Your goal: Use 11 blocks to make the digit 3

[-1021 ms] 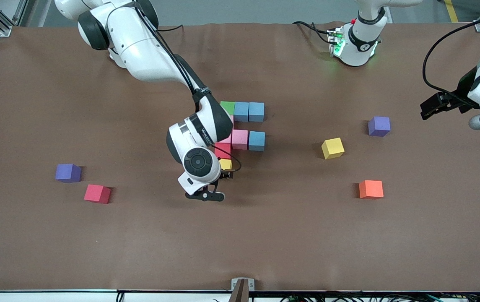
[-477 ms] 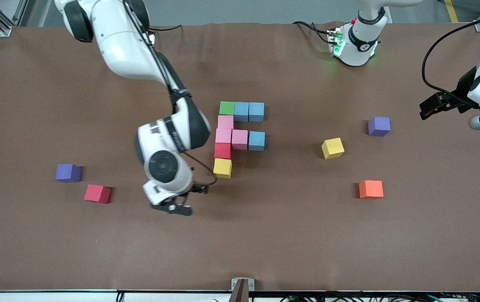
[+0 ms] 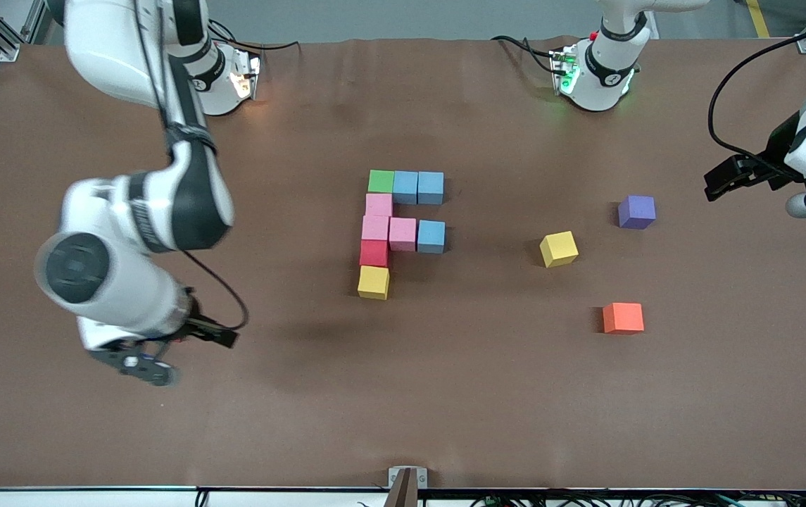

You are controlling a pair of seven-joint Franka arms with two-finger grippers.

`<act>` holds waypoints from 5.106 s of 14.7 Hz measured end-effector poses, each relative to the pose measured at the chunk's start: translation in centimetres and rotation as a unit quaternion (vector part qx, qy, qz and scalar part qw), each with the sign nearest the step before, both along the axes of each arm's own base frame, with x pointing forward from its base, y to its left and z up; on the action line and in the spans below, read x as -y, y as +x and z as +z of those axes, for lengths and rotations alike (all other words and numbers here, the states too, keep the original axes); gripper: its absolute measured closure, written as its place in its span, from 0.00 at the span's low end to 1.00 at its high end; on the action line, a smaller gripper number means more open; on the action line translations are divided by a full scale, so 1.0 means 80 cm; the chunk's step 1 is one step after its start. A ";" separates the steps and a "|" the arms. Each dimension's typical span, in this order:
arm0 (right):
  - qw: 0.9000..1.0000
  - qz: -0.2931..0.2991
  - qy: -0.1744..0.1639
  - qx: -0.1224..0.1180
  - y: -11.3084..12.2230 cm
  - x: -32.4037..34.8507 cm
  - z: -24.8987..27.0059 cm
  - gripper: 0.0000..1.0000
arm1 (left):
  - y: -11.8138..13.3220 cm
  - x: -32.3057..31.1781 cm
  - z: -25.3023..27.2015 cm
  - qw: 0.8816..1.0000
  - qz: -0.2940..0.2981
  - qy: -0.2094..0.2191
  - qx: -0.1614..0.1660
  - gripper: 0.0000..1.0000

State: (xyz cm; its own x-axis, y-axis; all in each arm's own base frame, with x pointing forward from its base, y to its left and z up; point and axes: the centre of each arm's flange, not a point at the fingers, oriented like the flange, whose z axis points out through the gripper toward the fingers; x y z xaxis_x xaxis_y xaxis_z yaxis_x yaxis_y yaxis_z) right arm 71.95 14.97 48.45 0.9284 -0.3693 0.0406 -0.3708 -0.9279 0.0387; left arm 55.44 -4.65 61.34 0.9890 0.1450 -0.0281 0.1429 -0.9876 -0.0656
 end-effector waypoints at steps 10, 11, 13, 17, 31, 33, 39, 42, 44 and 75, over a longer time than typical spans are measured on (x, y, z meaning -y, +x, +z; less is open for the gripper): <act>0.997 -0.013 0.066 0.040 -0.079 0.256 0.182 0.00 | 0.000 0.000 0.000 1.000 0.000 0.000 0.000 0.00; 0.997 -0.007 0.062 0.039 -0.085 0.266 0.185 0.00 | 0.000 0.000 0.000 1.000 0.000 0.000 0.000 0.00; 0.998 0.017 0.051 0.038 -0.100 0.286 0.192 0.00 | 0.000 0.000 0.000 1.000 0.000 0.000 0.000 0.00; 0.996 0.058 0.049 0.052 -0.142 0.303 0.203 0.00 | 0.000 0.000 0.000 1.000 0.000 0.000 0.000 0.00; 0.989 0.146 0.011 0.038 -0.192 0.271 0.186 0.00 | -0.003 0.024 -0.015 1.000 -0.016 0.001 -0.010 0.00; 0.989 0.145 0.010 0.039 -0.201 0.273 0.181 0.00 | -0.002 0.042 -0.035 1.000 -0.014 0.002 -0.011 0.00; 0.988 0.143 0.006 0.053 -0.205 0.276 0.193 0.00 | 0.001 0.068 -0.120 1.000 -0.018 -0.001 0.002 0.00; 0.989 0.141 0.006 0.052 -0.206 0.279 0.193 0.00 | -0.005 0.068 -0.180 1.000 -0.016 -0.003 0.008 0.00; 0.989 0.141 0.006 0.052 -0.206 0.279 0.192 0.00 | -0.015 0.071 -0.227 1.000 -0.014 -0.005 0.012 0.00; 0.989 0.142 0.007 0.050 -0.203 0.279 0.189 0.00 | -0.057 0.185 -0.490 0.983 0.157 -0.070 0.066 0.42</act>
